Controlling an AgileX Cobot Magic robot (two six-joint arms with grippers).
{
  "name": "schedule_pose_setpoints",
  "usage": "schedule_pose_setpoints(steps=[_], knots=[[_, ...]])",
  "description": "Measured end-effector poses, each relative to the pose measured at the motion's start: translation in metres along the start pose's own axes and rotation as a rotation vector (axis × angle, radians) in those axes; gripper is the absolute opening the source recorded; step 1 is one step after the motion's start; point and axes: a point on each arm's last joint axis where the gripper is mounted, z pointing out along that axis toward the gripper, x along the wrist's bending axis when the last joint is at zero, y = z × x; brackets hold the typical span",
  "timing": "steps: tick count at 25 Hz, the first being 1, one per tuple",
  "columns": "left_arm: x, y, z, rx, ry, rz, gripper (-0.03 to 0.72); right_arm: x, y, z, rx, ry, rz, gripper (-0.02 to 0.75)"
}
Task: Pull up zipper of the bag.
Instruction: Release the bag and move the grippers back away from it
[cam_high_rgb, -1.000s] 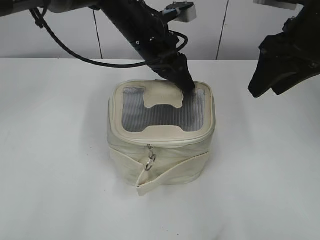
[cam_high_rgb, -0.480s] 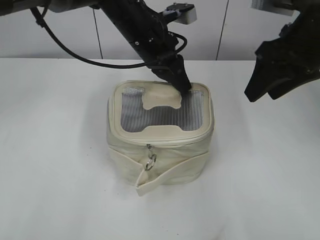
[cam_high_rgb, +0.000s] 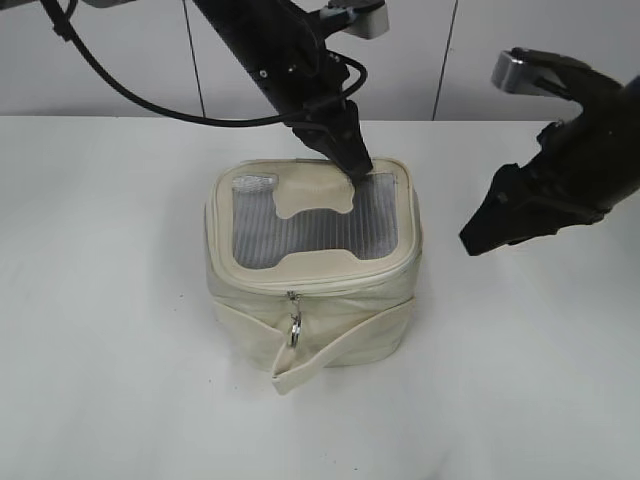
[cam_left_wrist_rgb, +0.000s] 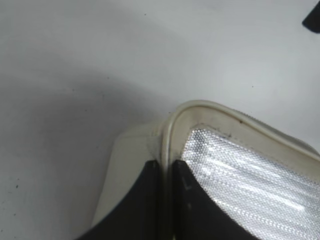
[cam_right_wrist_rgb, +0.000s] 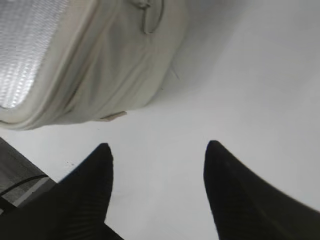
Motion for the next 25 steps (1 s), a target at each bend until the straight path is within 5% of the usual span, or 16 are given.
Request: schedule_pose_setpoints(steps=[3, 7, 25], knots=[[0.0, 0.0, 0.0, 0.0, 0.0, 0.0, 0.041, 0.003, -0.004, 0.009, -0.066, 0.055, -0.034, 0.458], [0.0, 0.0, 0.0, -0.001, 0.001, 0.0, 0.041, -0.003, -0.004, 0.016, -0.149, 0.008, -0.042, 0.458], [0.0, 0.0, 0.0, -0.003, -0.001, -0.001, 0.041, -0.018, 0.004, 0.061, -0.197, 0.059, -0.085, 0.454]])
